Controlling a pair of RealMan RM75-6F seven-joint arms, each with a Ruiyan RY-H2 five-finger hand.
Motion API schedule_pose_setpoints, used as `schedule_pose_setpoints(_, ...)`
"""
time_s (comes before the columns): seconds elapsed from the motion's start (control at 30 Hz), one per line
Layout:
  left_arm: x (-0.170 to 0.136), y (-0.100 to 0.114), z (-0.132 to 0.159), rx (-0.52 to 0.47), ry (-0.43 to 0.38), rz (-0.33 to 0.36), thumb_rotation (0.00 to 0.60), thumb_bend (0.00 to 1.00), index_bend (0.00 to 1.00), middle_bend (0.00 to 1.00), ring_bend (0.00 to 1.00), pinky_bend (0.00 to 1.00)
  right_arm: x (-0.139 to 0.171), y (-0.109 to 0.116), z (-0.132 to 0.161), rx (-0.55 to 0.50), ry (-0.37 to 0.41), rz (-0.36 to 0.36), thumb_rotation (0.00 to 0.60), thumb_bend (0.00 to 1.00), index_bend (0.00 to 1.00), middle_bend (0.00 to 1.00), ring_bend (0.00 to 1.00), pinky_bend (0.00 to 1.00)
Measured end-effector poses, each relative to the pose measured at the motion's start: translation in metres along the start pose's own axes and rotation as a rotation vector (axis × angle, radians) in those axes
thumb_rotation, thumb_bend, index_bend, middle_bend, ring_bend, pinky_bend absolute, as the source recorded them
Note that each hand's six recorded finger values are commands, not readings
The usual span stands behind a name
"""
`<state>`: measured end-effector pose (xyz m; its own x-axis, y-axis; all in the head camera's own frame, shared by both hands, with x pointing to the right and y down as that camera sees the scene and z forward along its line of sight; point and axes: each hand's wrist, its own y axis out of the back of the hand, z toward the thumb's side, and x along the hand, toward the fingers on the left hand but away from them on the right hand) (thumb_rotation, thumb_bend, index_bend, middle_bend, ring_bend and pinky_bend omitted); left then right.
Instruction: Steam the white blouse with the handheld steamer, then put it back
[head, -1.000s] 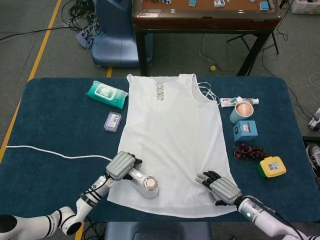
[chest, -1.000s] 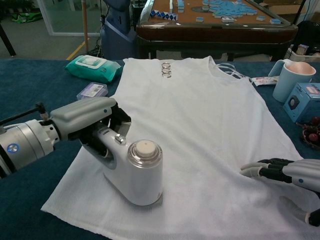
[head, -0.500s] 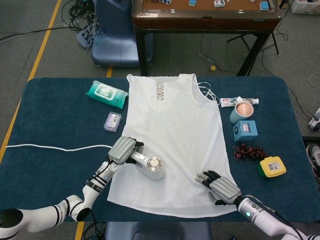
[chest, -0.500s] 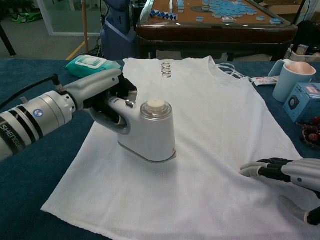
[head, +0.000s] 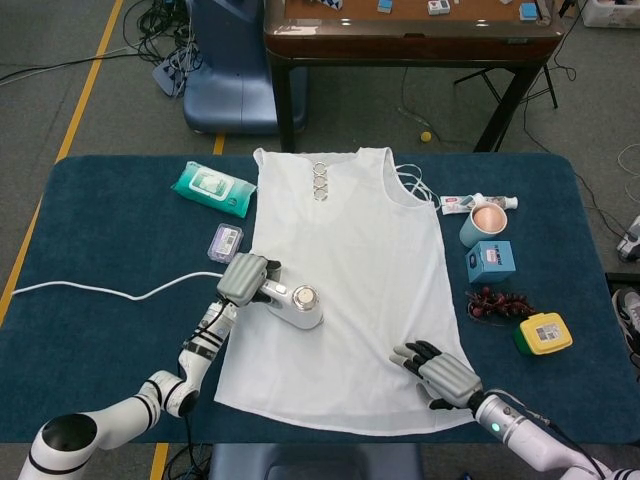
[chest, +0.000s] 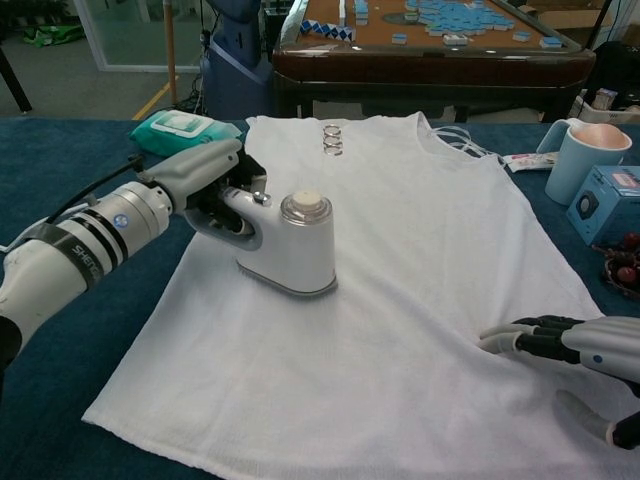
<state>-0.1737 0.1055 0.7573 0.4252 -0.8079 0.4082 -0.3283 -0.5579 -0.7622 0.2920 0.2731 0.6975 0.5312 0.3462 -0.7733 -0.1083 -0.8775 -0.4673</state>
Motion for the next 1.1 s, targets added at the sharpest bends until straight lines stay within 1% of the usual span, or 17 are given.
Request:
schedule_pose_setpoints(0.17,-0.003,-0.005,-0.005,-0.011,0.006,-0.009,0.6,0.2,0.84,0.73,0.61,0.57,-0.001,0.001,0.0,0.001,0.001,0.0,0.6,0.71,0.0,0.07,0.0,0.02)
schedule_pose_setpoints(0.43,-0.017,-0.007,-0.006,0.013,-0.038,-0.008,0.6,0.2,0.84,0.73,0.61,0.57,0.0,-0.001,0.0,0.003,-0.001,0.006,0.6,0.71,0.0,0.07,0.0,0.02)
schedule_pose_setpoints(0.57,-0.023,-0.007,-0.004,0.016,-0.062,-0.009,0.6,0.2,0.84,0.73,0.61,0.57,0.0,-0.001,0.001,0.003,0.0,0.006,0.6,0.71,0.0,0.07,0.0,0.02)
schedule_pose_setpoints(1.1,-0.046,-0.013,0.011,0.041,-0.132,-0.054,0.6,0.2,0.84,0.73,0.6,0.56,0.001,-0.002,0.005,0.009,0.003,0.007,0.6,0.71,0.0,0.07,0.0,0.02)
